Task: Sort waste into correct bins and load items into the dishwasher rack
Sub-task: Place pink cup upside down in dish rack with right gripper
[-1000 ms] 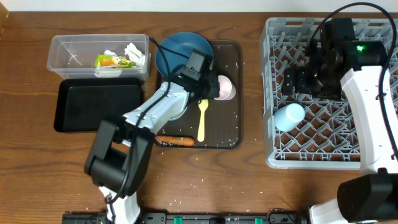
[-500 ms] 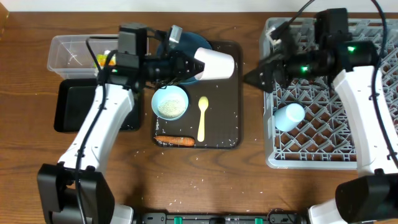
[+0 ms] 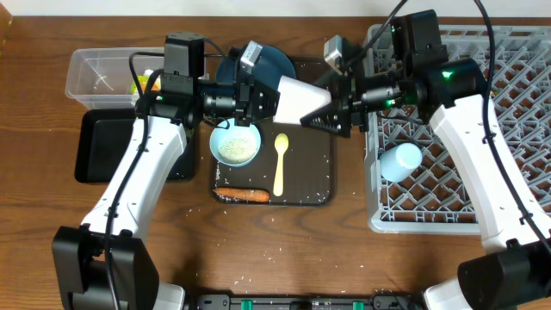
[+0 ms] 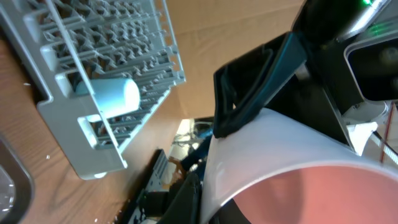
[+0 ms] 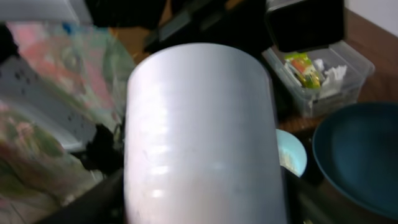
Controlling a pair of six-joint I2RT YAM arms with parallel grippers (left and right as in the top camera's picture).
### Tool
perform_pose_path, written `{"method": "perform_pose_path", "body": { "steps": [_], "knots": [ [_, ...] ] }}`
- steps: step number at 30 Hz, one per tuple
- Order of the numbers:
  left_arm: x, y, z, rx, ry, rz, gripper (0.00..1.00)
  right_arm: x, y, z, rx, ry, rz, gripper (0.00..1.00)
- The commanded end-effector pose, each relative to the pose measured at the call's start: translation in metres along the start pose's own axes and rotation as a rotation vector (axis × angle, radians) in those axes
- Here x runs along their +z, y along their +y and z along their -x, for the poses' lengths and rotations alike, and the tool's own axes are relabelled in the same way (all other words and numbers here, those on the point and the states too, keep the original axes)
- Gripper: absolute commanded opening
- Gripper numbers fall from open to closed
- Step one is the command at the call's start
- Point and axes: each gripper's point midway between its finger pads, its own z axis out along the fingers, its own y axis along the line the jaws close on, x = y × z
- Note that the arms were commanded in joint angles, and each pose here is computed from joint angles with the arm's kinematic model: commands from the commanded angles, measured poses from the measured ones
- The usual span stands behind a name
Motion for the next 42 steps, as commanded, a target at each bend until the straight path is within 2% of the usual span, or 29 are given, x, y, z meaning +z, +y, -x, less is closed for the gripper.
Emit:
{"method": "perform_pose_path", "body": {
  "steps": [1,5,10,14,17,22,24,29,34,38,42],
  "knots": [
    [0.000,-0.007,0.000,0.017,0.003,-0.008,0.06,0.007,0.022,0.008,-0.023,-0.023,0.081,0.54],
    [0.000,-0.007,-0.001,0.018,0.004,-0.008,0.07,0.007,0.021,0.007,-0.009,-0.022,0.079,0.49],
    [0.000,-0.005,0.001,0.028,-0.007,0.006,0.34,-0.007,0.003,0.005,0.094,-0.009,-0.019,0.49],
    [-0.002,0.014,0.016,0.027,-0.091,0.116,0.41,-0.043,-0.032,-0.007,0.308,0.026,-0.298,0.48],
    [-0.007,0.035,0.031,0.025,-0.182,0.239,0.42,-0.090,-0.051,-0.023,0.487,0.026,-0.568,0.48],
    [-0.029,0.086,0.046,-0.026,-0.334,0.546,0.43,-0.181,-0.059,-0.058,0.731,-0.001,-1.019,0.48],
    [-0.038,0.106,0.043,-0.060,-0.367,0.675,0.43,-0.204,-0.058,-0.074,0.800,0.018,-1.134,0.50],
    [-0.048,0.138,0.028,-0.082,-0.380,0.926,0.43,-0.219,-0.056,-0.117,0.962,0.154,-1.236,0.51],
    [-0.049,0.156,0.019,-0.028,-0.340,1.079,0.43,-0.231,-0.049,-0.165,1.151,0.346,-1.263,0.50],
    [-0.053,0.169,0.016,-0.035,-0.335,1.157,0.43,-0.245,-0.046,-0.196,1.273,0.437,-1.236,0.49],
    [-0.055,0.183,0.014,-0.055,-0.321,1.191,0.43,-0.256,-0.052,-0.213,1.338,0.458,-1.229,0.49]
  ]
}}
